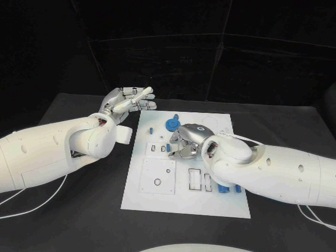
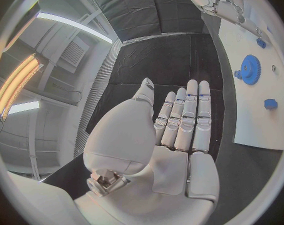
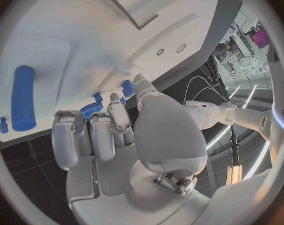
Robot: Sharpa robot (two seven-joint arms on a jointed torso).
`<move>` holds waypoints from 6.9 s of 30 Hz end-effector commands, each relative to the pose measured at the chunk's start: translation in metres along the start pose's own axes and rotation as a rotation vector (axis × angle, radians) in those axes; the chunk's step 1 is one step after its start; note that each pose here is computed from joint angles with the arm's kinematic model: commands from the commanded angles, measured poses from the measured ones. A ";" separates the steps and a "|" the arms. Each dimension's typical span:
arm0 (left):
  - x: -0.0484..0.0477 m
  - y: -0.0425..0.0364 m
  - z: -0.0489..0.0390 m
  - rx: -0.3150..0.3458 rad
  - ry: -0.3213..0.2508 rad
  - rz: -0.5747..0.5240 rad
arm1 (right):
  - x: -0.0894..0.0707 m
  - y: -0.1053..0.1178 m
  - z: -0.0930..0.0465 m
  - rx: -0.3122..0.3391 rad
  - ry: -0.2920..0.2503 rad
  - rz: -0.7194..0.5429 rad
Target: Assemble the parts on the task board
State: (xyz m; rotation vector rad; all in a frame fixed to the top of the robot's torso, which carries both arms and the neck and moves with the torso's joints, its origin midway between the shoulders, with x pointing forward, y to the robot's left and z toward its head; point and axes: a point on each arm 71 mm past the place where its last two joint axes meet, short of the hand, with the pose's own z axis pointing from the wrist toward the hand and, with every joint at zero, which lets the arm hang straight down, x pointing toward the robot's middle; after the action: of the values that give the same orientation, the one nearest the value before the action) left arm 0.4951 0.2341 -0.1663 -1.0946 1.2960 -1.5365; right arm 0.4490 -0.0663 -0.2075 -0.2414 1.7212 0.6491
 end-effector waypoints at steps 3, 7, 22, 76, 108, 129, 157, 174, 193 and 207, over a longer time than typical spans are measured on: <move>0.0003 0.0000 0.0005 -0.012 0.029 0.028 | -0.011 -0.001 -0.013 -0.161 -0.047 0.061; 0.0002 0.0024 0.0006 -0.041 0.055 0.068 | -0.026 -0.005 -0.021 -0.232 -0.073 0.122; 0.0109 0.0179 -0.0037 -0.396 0.336 0.507 | -0.101 -0.075 -0.044 -0.131 -0.142 0.539; 0.0778 0.0407 0.0456 -0.824 0.484 1.207 | -0.132 -0.120 -0.030 -0.041 -0.244 0.730; 0.0904 0.0502 0.0525 -0.856 0.528 1.232 | -0.130 -0.118 -0.028 -0.036 -0.233 0.720; 0.0936 0.0538 0.0529 -0.877 0.556 1.229 | -0.130 -0.118 -0.027 -0.031 -0.241 0.713; 0.0953 0.0563 0.0529 -0.860 0.571 1.174 | -0.131 -0.118 -0.025 -0.030 -0.245 0.709; 0.0816 0.0520 0.0478 -0.825 0.523 1.109 | -0.131 -0.122 -0.025 -0.022 -0.239 0.708; 0.0677 0.0512 0.0347 -0.760 0.396 1.101 | -0.131 -0.126 -0.024 -0.016 -0.235 0.707; 0.0723 0.0617 0.0309 -0.772 0.400 1.130 | -0.131 -0.126 -0.024 -0.018 -0.238 0.701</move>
State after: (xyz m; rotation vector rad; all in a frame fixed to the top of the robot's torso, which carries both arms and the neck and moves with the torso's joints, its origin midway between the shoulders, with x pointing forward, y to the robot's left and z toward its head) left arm 0.5077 0.1498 -0.2178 -0.2617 2.3297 -0.3852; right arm 0.5246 -0.2075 -0.1186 0.4506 1.5560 1.1417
